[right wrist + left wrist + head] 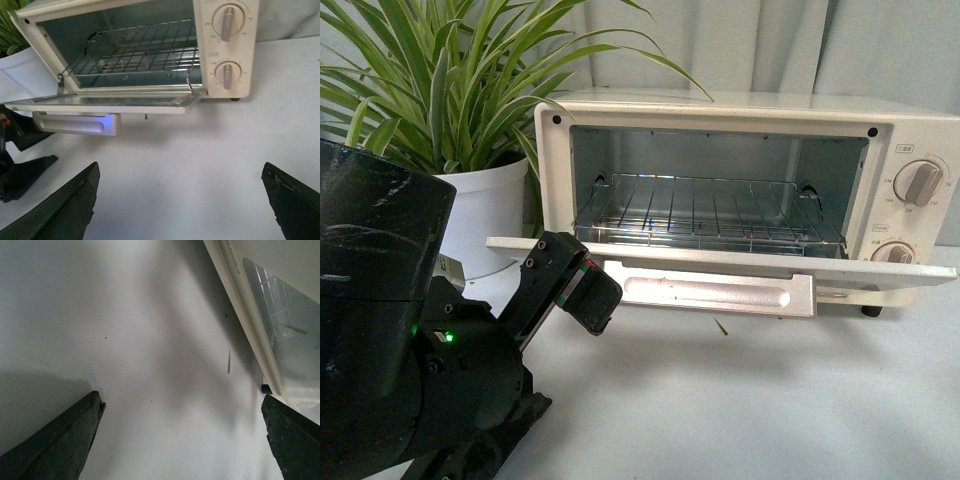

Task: Open oven

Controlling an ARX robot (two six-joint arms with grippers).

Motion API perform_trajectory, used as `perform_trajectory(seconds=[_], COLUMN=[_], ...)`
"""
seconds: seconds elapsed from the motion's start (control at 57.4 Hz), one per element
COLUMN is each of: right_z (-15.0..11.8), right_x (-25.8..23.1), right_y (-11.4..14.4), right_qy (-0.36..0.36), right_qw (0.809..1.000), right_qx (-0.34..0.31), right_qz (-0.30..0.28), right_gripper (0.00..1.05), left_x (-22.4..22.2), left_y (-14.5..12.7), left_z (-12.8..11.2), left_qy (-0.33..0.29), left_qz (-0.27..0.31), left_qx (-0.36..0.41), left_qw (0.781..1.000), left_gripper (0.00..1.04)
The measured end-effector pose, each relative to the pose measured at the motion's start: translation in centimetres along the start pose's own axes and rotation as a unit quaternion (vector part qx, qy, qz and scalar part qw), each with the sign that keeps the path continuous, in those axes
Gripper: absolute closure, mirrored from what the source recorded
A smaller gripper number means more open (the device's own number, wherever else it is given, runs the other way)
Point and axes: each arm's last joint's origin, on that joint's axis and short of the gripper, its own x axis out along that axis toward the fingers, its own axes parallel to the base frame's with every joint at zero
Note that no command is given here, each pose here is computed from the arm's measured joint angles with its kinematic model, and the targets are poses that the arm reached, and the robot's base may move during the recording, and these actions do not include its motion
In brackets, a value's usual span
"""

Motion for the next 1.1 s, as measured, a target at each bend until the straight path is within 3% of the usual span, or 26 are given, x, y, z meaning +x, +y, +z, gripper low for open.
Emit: perform_trajectory(seconds=[0.296, 0.557, 0.836, 1.097], right_z=[-4.1, -5.9, -6.1, -6.3], right_x=[-1.7, -1.3, -1.2, -1.2], right_y=[-2.6, -4.0, -4.0, -4.1], right_qy=[-0.028, -0.036, -0.031, -0.018], right_qw=[0.998, 0.997, 0.998, 0.999], right_qx=[-0.043, -0.054, -0.051, -0.037], right_qz=[-0.045, -0.042, -0.031, -0.017], right_gripper=[0.09, 0.09, 0.09, 0.09], left_x=[-0.2, -0.2, -0.3, -0.5], left_y=[0.1, 0.2, 0.6, 0.8], left_z=[0.0, -0.4, -0.9, -1.9], left_qy=[-0.024, -0.045, -0.061, -0.061], left_qz=[0.029, 0.060, 0.097, 0.129], left_qx=[0.063, 0.151, 0.255, 0.384], left_qw=[0.997, 0.986, 0.960, 0.912], left_gripper=[0.07, 0.07, 0.07, 0.07])
